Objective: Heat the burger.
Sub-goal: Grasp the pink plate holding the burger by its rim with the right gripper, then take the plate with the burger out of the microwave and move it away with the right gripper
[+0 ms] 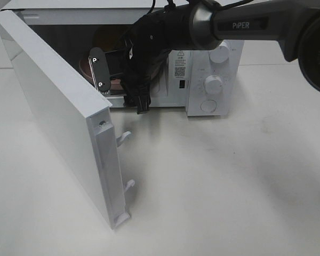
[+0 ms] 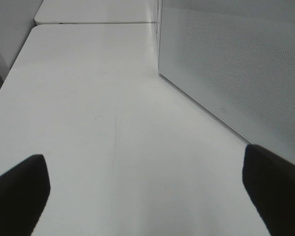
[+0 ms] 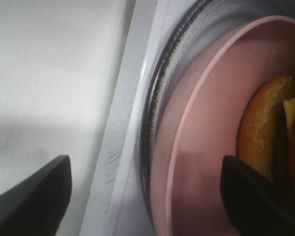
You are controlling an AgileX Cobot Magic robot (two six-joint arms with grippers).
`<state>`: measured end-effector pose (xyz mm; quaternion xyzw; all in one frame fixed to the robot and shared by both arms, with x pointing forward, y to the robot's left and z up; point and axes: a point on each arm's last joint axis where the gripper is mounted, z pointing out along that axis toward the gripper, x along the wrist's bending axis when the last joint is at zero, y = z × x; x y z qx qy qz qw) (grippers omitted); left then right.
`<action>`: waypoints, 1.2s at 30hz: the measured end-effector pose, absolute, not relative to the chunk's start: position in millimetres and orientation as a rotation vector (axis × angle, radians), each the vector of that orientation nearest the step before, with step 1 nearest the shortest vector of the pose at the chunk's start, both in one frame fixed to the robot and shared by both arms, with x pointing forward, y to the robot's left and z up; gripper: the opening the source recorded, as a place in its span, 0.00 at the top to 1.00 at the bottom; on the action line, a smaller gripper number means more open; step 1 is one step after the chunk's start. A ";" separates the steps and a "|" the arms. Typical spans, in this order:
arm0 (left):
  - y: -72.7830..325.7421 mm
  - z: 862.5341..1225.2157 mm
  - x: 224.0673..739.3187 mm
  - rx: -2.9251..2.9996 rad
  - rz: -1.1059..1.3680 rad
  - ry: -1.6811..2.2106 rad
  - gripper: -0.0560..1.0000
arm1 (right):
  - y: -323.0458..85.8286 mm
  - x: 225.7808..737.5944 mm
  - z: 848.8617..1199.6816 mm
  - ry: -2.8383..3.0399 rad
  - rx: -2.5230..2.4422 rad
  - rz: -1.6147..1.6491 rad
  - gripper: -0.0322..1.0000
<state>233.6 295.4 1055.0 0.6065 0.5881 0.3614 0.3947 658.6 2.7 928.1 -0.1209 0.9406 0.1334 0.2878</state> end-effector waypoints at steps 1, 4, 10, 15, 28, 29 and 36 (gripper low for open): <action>295.4 1055.0 233.6 1.538 0.916 1.491 0.01 | 2.7 658.6 928.1 2.512 -0.323 0.356 0.20; 295.4 1055.0 233.6 1.538 0.916 1.491 0.01 | 0.2 661.5 925.4 2.513 -0.326 0.340 0.26; 295.4 1055.0 233.6 1.538 0.916 1.491 0.01 | -1.0 662.2 923.7 2.516 -0.331 0.329 0.55; 295.4 1055.0 233.6 1.538 0.916 1.491 0.01 | -0.7 663.5 925.5 2.504 -0.330 0.334 0.87; 295.4 1055.0 233.6 1.538 0.916 1.491 0.01 | -0.9 663.3 925.5 2.503 -0.353 0.325 0.90; 295.4 1055.0 233.6 1.538 0.916 1.491 0.01 | -1.0 663.2 925.4 2.505 -0.357 0.322 0.90; 295.4 1055.0 233.6 1.538 0.916 1.491 0.01 | -1.4 662.8 925.4 2.507 -0.387 0.307 0.90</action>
